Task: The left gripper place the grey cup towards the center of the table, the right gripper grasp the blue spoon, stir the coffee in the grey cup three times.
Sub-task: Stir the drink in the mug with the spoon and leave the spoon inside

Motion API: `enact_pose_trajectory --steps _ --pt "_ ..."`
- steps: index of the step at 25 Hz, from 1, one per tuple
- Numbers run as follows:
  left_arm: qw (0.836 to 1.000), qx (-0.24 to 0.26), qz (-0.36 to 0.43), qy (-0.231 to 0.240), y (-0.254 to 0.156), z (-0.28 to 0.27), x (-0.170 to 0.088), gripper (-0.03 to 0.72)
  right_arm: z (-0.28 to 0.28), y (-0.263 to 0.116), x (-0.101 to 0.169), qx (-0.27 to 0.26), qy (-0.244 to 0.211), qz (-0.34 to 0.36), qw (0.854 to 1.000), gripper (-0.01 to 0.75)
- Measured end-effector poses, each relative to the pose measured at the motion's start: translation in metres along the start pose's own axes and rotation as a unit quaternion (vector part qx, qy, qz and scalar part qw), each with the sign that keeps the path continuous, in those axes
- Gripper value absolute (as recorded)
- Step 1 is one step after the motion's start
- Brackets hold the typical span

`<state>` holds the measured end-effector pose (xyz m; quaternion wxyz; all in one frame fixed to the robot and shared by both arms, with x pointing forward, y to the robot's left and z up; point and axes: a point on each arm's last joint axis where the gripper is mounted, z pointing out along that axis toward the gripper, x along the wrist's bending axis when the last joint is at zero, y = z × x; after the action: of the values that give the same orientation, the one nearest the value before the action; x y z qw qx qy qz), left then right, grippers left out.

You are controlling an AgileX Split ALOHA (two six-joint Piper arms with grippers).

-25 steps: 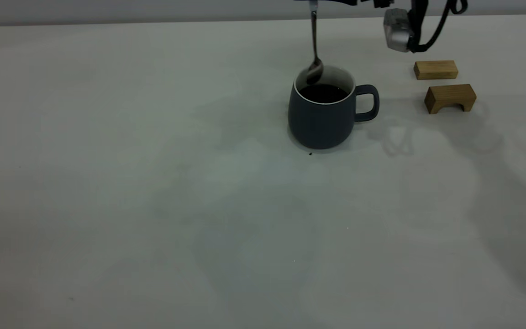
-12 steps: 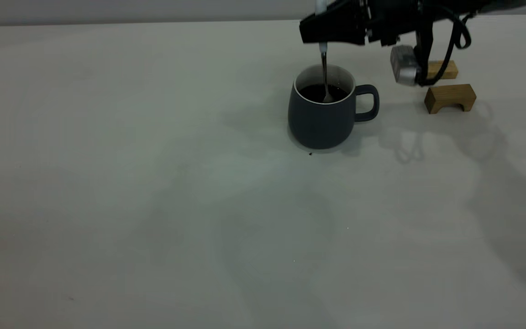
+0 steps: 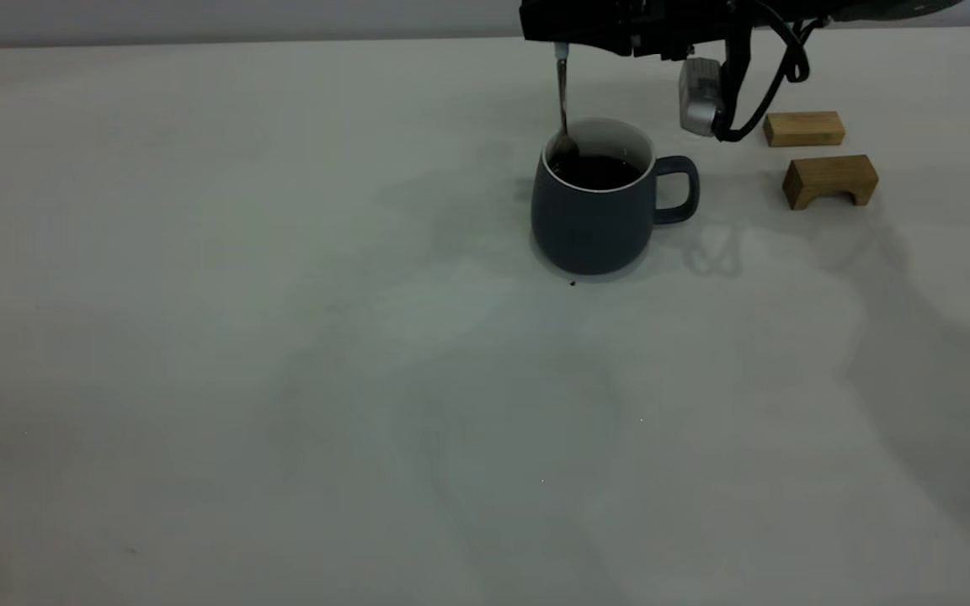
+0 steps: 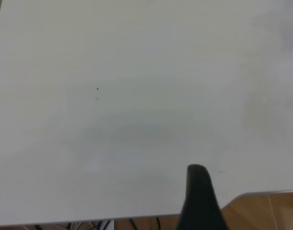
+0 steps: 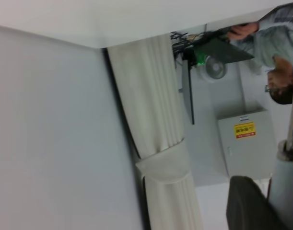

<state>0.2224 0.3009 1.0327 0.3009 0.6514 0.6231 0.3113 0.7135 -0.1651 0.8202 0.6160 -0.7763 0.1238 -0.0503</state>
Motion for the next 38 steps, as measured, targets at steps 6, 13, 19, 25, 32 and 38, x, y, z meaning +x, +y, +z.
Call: enact_pose_trajectory --steps 6,13,19,25,32,38 --pt "1.000 0.000 0.000 0.000 0.000 0.000 0.000 0.585 -0.030 0.011 0.013 -0.020 0.012 -0.003 1.000 0.092" --pt "1.000 0.000 0.000 0.000 0.000 0.000 0.000 0.585 -0.038 0.022 0.010 -0.065 -0.017 -0.023 0.998 0.092" --pt "1.000 0.000 0.000 0.000 0.000 0.000 0.000 0.585 -0.011 0.017 -0.005 -0.068 -0.047 -0.032 0.996 0.092" --pt "1.000 0.000 0.000 0.000 0.000 0.000 0.000 0.585 0.011 0.004 -0.010 -0.027 -0.036 -0.027 0.999 0.091" --pt "1.000 0.000 0.000 0.000 0.000 0.000 0.000 0.585 -0.012 0.015 0.009 -0.039 0.016 -0.055 0.998 0.091" --pt "1.000 0.000 0.000 0.000 0.000 0.000 0.000 0.585 -0.036 0.024 0.013 -0.054 -0.007 -0.067 0.996 0.091"
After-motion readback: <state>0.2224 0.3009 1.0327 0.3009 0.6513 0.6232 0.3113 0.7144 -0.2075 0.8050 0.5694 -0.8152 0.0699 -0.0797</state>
